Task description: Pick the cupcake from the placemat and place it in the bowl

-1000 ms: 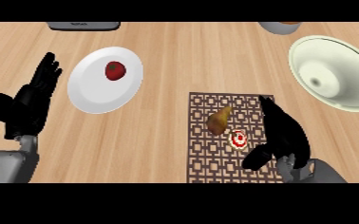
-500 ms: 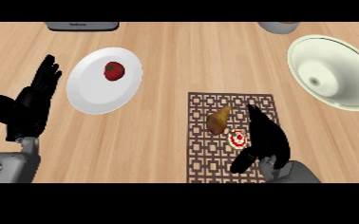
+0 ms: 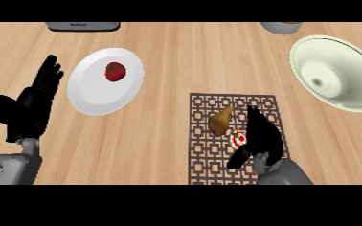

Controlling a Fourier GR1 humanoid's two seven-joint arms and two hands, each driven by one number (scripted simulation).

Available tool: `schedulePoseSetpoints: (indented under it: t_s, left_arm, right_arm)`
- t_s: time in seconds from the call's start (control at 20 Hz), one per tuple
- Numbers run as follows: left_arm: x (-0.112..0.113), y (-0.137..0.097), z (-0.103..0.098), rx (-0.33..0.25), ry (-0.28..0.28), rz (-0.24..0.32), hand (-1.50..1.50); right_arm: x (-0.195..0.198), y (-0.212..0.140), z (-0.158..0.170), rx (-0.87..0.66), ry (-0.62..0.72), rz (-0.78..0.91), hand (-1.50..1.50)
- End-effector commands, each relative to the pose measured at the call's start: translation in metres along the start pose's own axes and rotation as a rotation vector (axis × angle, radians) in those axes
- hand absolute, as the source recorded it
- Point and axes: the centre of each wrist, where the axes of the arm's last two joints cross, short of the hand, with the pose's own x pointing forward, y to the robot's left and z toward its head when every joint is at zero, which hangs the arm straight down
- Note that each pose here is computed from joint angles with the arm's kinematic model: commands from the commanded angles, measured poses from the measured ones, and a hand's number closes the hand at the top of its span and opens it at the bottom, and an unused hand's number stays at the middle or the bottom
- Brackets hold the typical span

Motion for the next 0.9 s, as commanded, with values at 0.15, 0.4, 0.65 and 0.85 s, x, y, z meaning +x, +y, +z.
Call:
schedulePoseSetpoints:
  t_s: [0.15, 0.4, 0.65, 0.85]
  left_arm:
    - [-0.006, 0.027, 0.013, -0.004, -0.015, -0.007, 0.00]
    - [0.010, 0.007, 0.009, 0.011, -0.011, 0.003, 0.00]
    - [-0.009, -0.008, 0.014, 0.000, 0.008, 0.003, 0.00]
    - [0.012, 0.019, 0.004, -0.007, -0.011, 0.006, 0.00]
  right_arm:
    - [0.014, 0.000, -0.015, 0.118, 0.087, -0.035, 1.50]
    - [0.006, 0.017, -0.032, 0.062, 0.025, -0.019, 1.50]
    - [-0.001, 0.017, -0.038, 0.031, -0.001, -0.029, 1.50]
    - [0.014, 0.005, -0.062, -0.044, 0.003, -0.030, 1.50]
